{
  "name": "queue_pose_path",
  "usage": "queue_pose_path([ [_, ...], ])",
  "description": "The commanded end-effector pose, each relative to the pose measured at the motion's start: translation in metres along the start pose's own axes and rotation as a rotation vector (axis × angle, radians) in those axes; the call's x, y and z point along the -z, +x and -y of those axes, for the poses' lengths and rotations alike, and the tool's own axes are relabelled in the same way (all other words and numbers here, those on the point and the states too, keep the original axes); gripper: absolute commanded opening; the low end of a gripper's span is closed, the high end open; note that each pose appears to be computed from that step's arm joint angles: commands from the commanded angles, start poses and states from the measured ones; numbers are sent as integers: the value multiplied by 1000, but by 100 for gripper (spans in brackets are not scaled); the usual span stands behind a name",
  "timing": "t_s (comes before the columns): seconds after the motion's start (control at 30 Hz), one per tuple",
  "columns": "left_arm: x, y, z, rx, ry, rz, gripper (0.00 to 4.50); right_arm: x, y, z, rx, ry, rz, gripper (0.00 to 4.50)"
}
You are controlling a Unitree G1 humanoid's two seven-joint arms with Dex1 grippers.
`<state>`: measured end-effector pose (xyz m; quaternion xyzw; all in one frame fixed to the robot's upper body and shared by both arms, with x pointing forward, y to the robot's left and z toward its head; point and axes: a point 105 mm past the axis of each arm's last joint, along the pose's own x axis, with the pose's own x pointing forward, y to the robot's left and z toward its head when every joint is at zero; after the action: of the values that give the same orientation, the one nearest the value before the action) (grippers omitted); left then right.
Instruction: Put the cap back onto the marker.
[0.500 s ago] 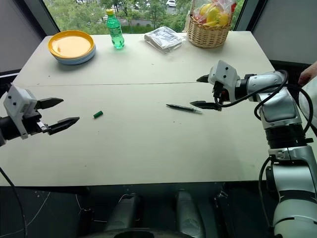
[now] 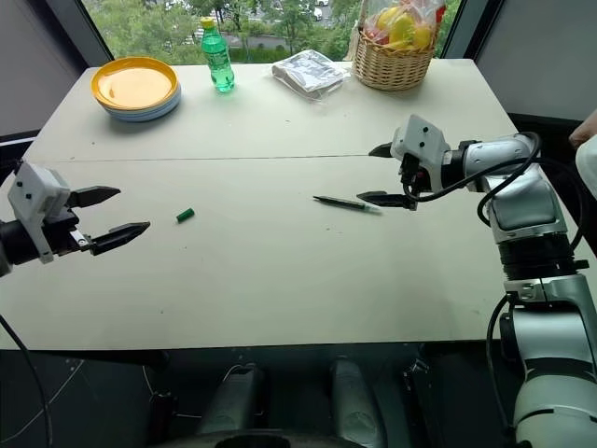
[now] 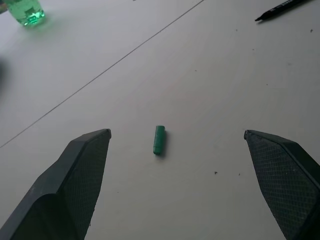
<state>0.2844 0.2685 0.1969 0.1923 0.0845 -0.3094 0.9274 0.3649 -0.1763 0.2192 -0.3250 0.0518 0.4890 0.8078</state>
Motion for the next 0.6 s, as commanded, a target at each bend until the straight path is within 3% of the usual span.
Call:
queue_pose_path([
  [0.03,-9,-2,-2,-13,29,30,450,-13,-1,0,-1,-41,27,446],
  [0.6,-6,6,-6,-19,24,59,450,-13,1,-5,16,0,68,446],
])
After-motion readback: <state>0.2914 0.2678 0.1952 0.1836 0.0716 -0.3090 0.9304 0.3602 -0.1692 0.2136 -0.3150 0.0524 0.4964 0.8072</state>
